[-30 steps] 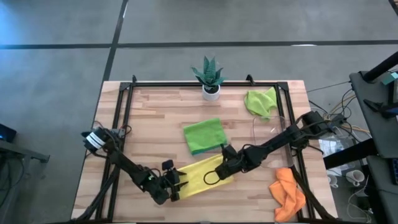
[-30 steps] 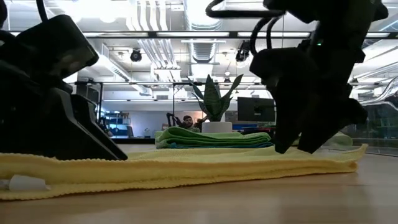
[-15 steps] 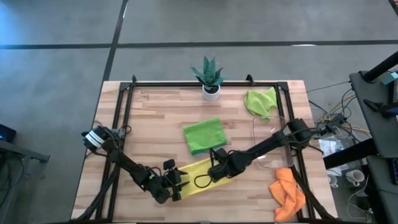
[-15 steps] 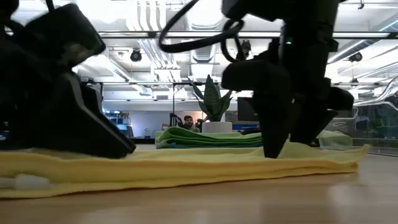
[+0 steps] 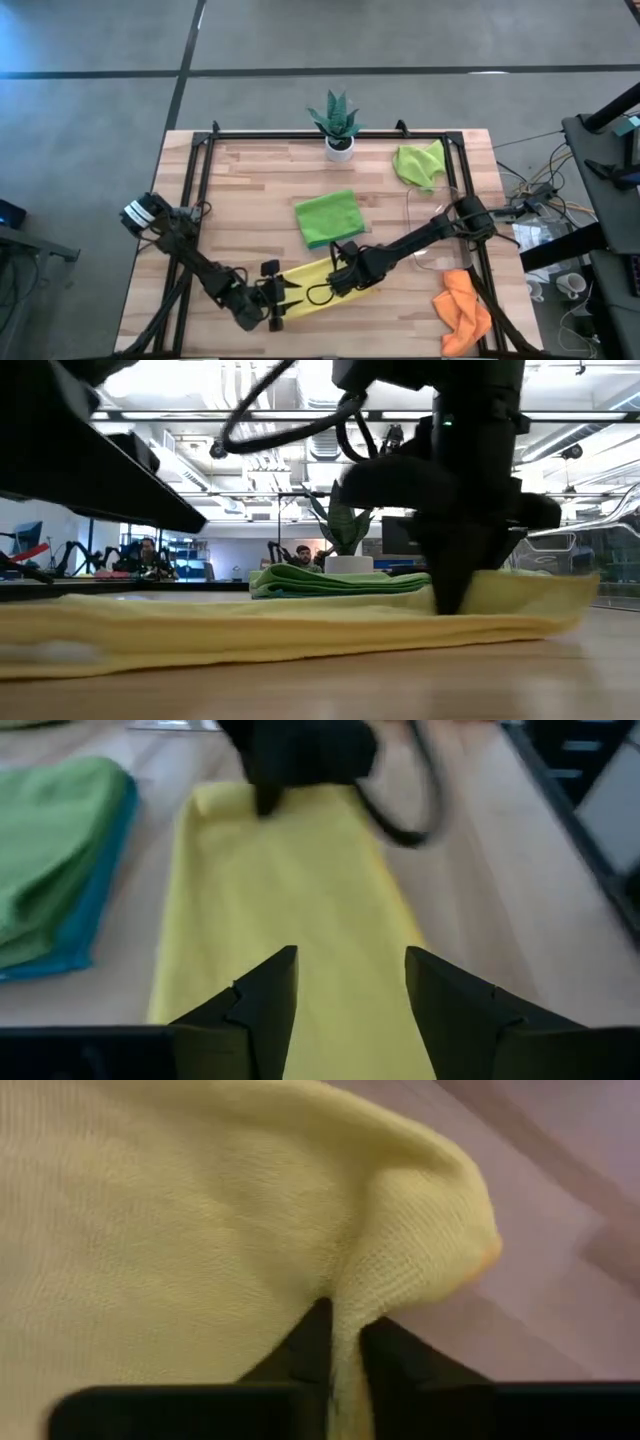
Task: Fold microfiber towels
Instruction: Fold the yellow towel on the table
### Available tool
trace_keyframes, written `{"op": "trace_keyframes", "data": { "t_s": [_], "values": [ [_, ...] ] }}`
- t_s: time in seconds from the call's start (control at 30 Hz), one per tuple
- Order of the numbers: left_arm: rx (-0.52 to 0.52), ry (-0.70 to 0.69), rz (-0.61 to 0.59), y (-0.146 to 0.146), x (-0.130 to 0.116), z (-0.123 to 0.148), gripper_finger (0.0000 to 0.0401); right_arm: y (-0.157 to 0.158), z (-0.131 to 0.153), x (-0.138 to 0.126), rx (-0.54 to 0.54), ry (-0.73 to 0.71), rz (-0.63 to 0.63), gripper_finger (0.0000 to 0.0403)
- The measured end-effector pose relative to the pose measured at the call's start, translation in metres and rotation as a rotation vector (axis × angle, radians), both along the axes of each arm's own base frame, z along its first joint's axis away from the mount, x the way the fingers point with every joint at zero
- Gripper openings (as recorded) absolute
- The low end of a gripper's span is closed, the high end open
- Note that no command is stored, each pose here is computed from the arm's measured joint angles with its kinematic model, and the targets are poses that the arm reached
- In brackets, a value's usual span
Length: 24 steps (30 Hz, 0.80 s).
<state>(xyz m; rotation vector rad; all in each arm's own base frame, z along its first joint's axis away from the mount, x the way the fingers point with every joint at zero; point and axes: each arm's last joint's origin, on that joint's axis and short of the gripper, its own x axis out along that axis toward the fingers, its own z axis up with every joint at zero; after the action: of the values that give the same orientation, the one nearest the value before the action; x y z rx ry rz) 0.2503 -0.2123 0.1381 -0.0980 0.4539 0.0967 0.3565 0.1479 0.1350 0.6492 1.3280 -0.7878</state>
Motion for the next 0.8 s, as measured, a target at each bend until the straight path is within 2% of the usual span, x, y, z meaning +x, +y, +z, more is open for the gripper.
{"op": "trace_keyframes", "data": {
  "t_s": [0.07, 0.23, 0.5, 0.63, 0.73, 0.8],
  "values": [
    [-0.007, 0.013, -0.022, -0.001, -0.001, -0.001, 0.0171, -0.006, 0.006, -0.008, -0.008, 0.068, 0.021, 0.0018],
    [0.006, 0.026, 0.008, 0.005, 0.006, -0.010, 0.0171, -0.019, 0.035, -0.024, -0.003, 0.170, 0.040, 0.0014],
    [-0.014, 0.014, 0.115, 0.021, 0.038, -0.022, 0.0171, -0.021, 0.047, -0.026, 0.006, 0.146, 0.145, 0.0013],
    [0.089, 0.025, 0.107, 0.050, 0.065, -0.013, 0.0171, -0.020, 0.047, -0.024, 0.007, 0.136, 0.183, 0.0013],
    [0.042, 0.061, -0.002, 0.078, 0.088, -0.007, 0.0171, -0.019, 0.050, -0.026, 0.007, 0.124, 0.197, 0.0013],
    [0.010, 0.064, -0.033, 0.091, 0.101, -0.009, 0.0171, -0.017, 0.056, -0.028, 0.006, 0.109, 0.216, 0.0013]
  ]
}}
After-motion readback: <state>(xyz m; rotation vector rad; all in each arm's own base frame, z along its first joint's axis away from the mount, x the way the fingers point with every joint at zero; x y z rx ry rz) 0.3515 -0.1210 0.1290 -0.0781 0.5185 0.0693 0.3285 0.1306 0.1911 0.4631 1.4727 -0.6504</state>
